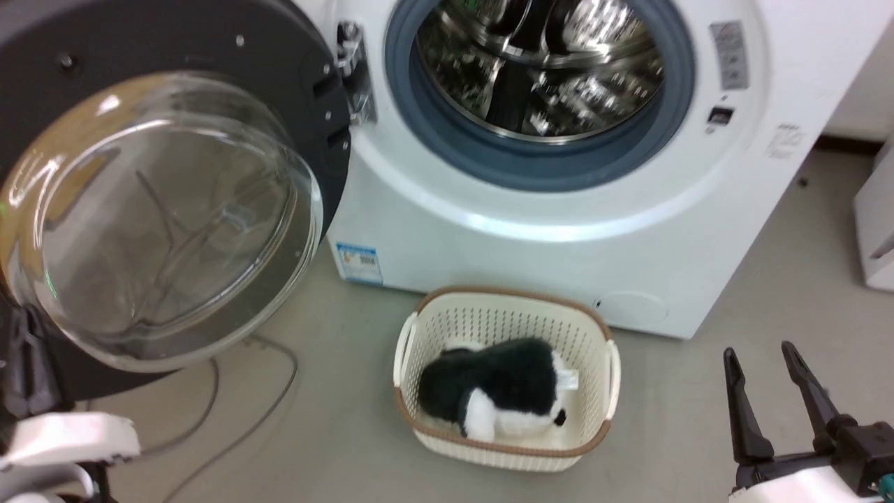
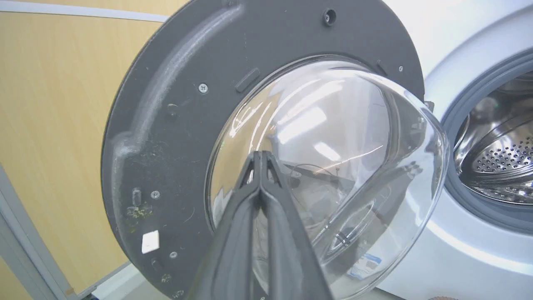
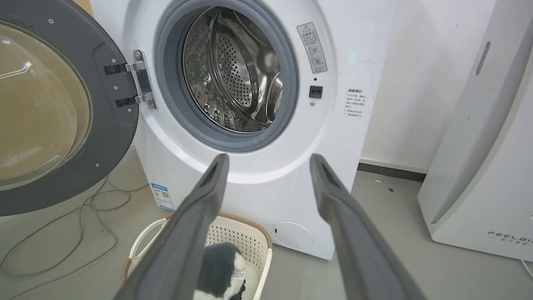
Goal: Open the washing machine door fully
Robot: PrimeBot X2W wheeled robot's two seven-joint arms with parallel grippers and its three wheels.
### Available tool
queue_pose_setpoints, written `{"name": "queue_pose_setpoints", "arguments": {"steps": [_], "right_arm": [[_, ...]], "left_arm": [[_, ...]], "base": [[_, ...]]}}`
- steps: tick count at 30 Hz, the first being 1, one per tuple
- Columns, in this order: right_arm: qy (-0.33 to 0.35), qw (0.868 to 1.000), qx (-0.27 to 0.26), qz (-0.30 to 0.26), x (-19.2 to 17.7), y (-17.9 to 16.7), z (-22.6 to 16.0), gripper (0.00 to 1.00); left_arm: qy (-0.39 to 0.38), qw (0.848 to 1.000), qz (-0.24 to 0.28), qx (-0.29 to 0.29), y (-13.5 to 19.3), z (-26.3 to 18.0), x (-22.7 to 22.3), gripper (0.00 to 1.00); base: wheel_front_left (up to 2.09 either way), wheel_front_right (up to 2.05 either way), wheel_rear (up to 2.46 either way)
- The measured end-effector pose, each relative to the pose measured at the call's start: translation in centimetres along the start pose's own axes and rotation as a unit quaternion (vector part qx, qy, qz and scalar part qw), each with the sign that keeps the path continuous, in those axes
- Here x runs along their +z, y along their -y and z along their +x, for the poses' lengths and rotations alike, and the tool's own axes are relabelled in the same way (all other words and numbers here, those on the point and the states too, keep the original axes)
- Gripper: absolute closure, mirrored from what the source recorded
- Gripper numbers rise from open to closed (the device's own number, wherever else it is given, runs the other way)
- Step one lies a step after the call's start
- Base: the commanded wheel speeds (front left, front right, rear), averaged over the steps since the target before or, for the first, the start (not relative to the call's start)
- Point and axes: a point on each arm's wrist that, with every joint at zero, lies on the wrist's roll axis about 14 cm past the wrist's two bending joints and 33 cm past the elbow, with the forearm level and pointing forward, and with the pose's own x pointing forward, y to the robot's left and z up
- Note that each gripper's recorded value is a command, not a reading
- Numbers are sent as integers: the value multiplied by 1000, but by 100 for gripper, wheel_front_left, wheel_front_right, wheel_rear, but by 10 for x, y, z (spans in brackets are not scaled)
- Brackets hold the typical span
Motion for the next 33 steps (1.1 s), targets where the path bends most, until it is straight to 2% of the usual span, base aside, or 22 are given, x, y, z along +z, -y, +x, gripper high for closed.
{"name": "queue_pose_setpoints", "arguments": {"steps": [3,4,5,8,15,24,33], "right_arm": [[10,1000,-8,0,9,4,-10,0],[12,1000,-11,0,11,5,-14,0],[14,1000,-14,0,13,7,-17,0],[20,999,-27,-1,19,14,-27,0],[44,998,-52,-12,37,28,-45,0],[77,994,-69,-23,60,34,-64,0],[79,993,-81,-27,62,39,-75,0]], "left_arm": [[9,999,-24,-26,13,-12,6,100],[9,999,-27,-38,19,-16,6,72],[7,998,-26,-55,28,-21,5,0],[0,995,-29,-96,56,-32,1,0],[16,984,-77,-162,104,-45,15,0],[-2,960,-118,-253,166,-69,13,0],[-26,950,-109,-292,195,-82,0,0]], "base": [[0,0,0],[0,0,0],[0,0,0],[0,0,0],[0,0,0],[0,0,0],[0,0,0]]}}
